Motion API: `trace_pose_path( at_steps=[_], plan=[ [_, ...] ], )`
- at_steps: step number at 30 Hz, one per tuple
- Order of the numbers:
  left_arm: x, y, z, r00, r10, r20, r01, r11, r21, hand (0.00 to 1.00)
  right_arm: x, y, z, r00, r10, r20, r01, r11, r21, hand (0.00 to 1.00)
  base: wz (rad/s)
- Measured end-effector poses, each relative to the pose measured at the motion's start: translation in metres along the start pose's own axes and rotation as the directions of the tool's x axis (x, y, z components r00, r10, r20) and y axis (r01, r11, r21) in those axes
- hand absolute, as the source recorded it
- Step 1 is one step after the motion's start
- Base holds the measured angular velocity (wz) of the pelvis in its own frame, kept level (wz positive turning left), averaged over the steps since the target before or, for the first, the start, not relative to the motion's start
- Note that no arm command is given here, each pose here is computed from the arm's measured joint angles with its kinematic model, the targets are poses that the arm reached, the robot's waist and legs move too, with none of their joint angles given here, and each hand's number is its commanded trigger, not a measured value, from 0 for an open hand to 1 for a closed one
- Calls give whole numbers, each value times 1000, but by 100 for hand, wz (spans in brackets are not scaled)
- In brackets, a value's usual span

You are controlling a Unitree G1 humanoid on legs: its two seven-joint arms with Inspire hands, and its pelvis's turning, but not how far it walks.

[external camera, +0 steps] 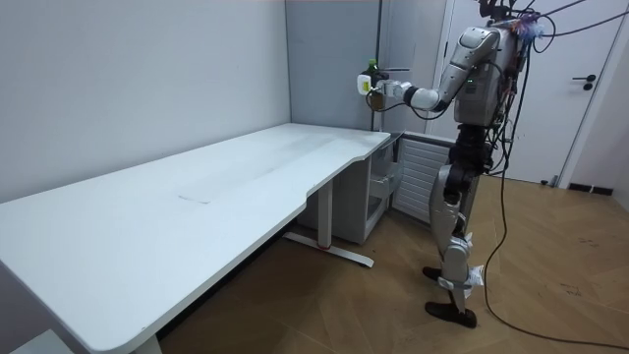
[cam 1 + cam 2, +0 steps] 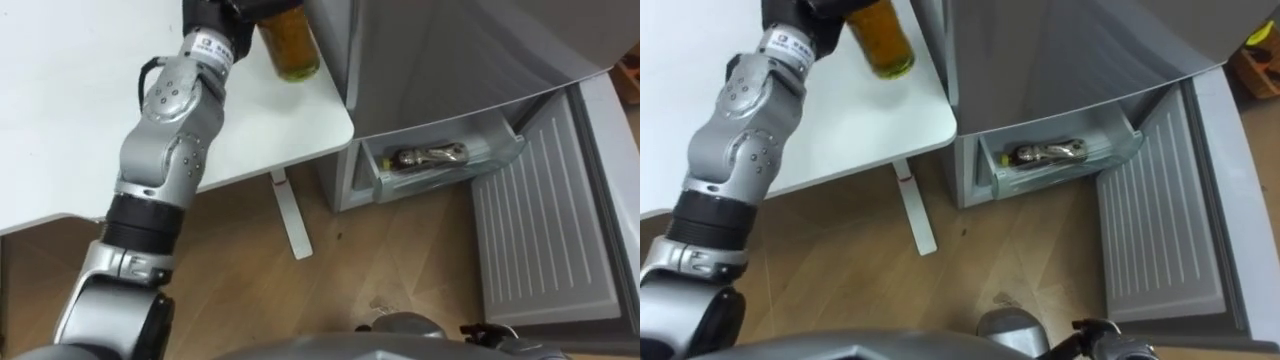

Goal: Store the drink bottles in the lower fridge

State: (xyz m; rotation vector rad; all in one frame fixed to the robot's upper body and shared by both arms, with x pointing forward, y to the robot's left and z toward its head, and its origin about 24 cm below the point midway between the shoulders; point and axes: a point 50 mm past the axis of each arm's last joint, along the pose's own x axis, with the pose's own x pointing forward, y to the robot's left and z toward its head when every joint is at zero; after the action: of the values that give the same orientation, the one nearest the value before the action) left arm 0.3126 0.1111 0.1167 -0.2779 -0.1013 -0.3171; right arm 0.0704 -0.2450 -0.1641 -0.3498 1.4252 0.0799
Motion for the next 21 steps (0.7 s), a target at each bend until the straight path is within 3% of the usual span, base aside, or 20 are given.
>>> trace_pose_path(
  at_steps=[12,21],
  plan=[
    [1,-36,-11,990,-140,-30,139,990,-21,100,-6,-2,45,975,-55,218,58,998,-10,0,2],
    [-16,-54,-36,964,-241,-114,236,970,-54,100,-26,27,94,869,10,494,-30,999,31,0,3]
  ],
)
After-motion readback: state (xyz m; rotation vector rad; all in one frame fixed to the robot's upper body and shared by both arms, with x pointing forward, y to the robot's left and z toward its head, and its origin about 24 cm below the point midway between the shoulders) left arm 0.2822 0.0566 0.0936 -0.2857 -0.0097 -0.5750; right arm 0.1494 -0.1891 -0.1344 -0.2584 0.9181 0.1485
